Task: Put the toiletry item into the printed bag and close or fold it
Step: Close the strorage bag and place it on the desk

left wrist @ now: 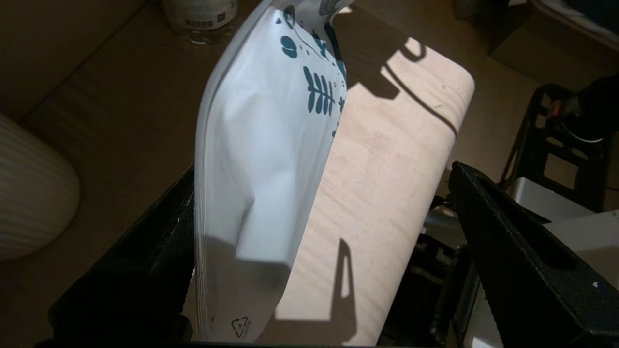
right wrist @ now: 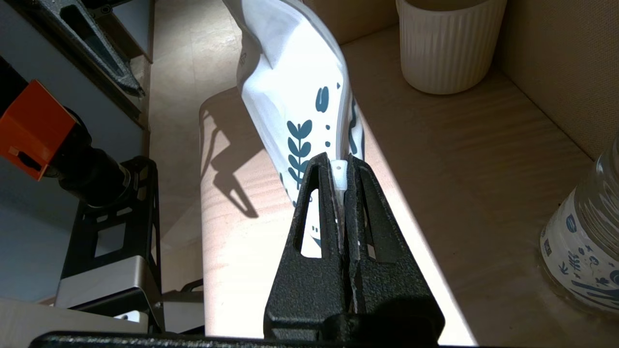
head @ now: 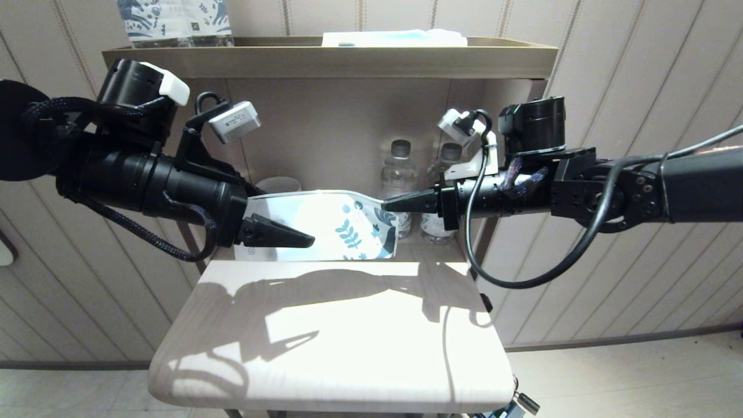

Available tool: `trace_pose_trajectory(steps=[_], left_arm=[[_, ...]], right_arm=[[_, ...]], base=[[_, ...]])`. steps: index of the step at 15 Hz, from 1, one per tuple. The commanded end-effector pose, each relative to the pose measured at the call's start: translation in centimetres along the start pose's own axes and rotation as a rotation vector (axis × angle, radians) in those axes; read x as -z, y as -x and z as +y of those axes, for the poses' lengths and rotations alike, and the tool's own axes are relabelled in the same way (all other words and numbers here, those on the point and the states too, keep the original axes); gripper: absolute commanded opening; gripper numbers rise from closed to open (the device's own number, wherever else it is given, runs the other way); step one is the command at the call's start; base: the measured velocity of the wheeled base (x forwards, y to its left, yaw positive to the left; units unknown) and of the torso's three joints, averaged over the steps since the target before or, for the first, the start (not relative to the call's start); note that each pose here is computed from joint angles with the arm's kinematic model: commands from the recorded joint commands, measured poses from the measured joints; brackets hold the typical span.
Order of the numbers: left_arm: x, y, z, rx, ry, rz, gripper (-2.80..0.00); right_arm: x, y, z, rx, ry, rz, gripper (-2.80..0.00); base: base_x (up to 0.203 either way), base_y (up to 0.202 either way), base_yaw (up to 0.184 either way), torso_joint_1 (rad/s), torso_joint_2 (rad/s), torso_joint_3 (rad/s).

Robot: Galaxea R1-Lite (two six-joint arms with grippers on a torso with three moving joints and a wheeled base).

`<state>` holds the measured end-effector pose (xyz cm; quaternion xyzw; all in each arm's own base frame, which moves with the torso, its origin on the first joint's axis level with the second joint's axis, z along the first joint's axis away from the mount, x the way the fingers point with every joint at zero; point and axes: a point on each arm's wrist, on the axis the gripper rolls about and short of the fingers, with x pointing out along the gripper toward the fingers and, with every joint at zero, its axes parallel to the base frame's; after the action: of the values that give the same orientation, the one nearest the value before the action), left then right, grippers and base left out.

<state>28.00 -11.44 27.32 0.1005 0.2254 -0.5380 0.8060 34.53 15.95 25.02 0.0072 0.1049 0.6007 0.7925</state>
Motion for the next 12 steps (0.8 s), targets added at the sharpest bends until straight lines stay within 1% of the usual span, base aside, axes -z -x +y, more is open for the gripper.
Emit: trace_pose_trajectory(steps=[1,2,6,7,12], left_arm=[[-0.1,0.4,-0.1,-0.02,-0.006,0.001,0.0],[-0.1,0.4,-0.1,-0.036,-0.008,0.009,0.0],[-0.2,0.7,-0.5,-0.044,-0.014,0.004,0.0],[-0.2,0.9,-0.6,-0.044,-0.015,0.004,0.0],[-0.5,2.4,-1.9,-0.055,-0.028,-0.012,0.0]], right_arm=[[0.2,-0.2,-0.3,-0.004,-0.003,0.002,-2.8],[0.1,-0.2,-0.3,-0.003,-0.004,0.003,-2.8],[0.2,-0.3,-0.4,0.012,-0.007,0.007,-2.8],[0.3,-0.4,-0.5,0.022,-0.007,0.01,0.0],[0.3,-0.9,-0.4,0.084,0.003,0.02,0.0]], base=[[0.0,0.0,0.0,0.0,0.0,0.0],[0.0,0.0,0.0,0.0,0.0,0.0],[0.0,0.0,0.0,0.0,0.0,0.0],[0.0,0.0,0.0,0.0,0.0,0.0],[0.0,0.0,0.0,0.0,0.0,0.0]])
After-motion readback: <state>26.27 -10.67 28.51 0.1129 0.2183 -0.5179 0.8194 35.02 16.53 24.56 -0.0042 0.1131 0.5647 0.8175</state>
